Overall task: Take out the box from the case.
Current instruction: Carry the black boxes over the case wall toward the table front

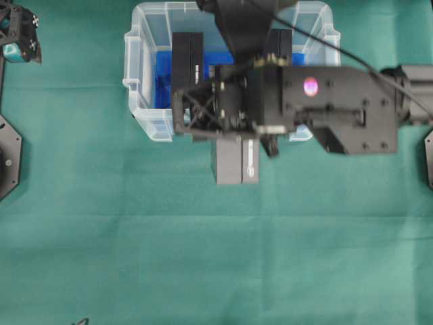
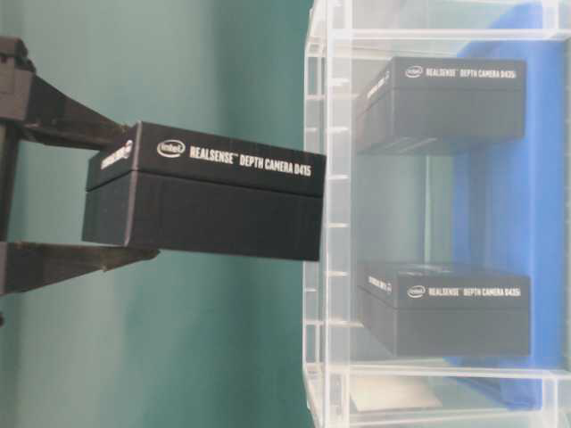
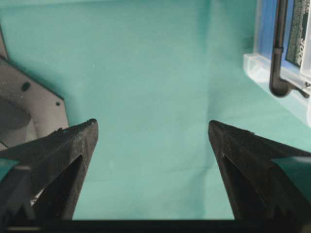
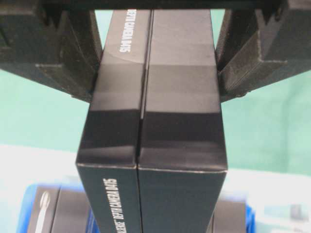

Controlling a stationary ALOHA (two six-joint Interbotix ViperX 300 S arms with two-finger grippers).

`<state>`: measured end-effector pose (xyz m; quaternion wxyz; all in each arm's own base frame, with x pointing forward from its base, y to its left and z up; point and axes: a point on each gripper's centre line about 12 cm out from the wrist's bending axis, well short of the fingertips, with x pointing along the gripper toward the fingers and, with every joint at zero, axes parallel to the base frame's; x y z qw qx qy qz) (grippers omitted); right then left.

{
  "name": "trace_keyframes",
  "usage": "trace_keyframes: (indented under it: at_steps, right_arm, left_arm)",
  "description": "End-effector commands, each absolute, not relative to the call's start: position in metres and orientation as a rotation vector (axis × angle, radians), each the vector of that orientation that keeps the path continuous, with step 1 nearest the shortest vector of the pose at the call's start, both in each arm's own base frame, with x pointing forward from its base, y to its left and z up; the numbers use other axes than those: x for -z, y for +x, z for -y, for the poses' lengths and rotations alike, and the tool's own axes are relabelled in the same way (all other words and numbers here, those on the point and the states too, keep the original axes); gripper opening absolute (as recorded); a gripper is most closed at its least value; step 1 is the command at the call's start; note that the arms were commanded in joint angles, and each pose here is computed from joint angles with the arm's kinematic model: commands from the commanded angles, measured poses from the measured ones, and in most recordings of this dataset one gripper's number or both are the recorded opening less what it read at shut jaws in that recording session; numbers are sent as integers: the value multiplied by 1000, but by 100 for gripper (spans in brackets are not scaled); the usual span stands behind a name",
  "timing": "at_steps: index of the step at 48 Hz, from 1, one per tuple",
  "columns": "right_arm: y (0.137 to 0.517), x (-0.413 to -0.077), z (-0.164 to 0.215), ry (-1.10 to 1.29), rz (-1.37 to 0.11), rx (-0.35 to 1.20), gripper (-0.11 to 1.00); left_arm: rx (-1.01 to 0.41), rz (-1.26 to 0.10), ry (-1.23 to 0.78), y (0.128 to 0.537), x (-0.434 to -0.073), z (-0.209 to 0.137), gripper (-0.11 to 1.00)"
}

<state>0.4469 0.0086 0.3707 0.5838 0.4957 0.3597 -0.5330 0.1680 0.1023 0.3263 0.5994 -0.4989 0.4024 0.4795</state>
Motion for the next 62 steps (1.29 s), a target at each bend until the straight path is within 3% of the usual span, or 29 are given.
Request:
trace_keyframes:
  at_steps: [1, 27, 62]
  right_arm:
    - [437, -397, -21, 1194, -792, 1185, 67]
    - [437, -385, -80, 1220, -815, 1172, 67]
    - [444, -368, -86, 1211, -862, 1182, 67]
  left_arm:
    - [-1107, -907, -1153, 168, -333, -104, 98]
    - [-1109, -906, -1153, 168, -333, -104, 98]
    - [-1109, -906, -1153, 168, -333, -104, 98]
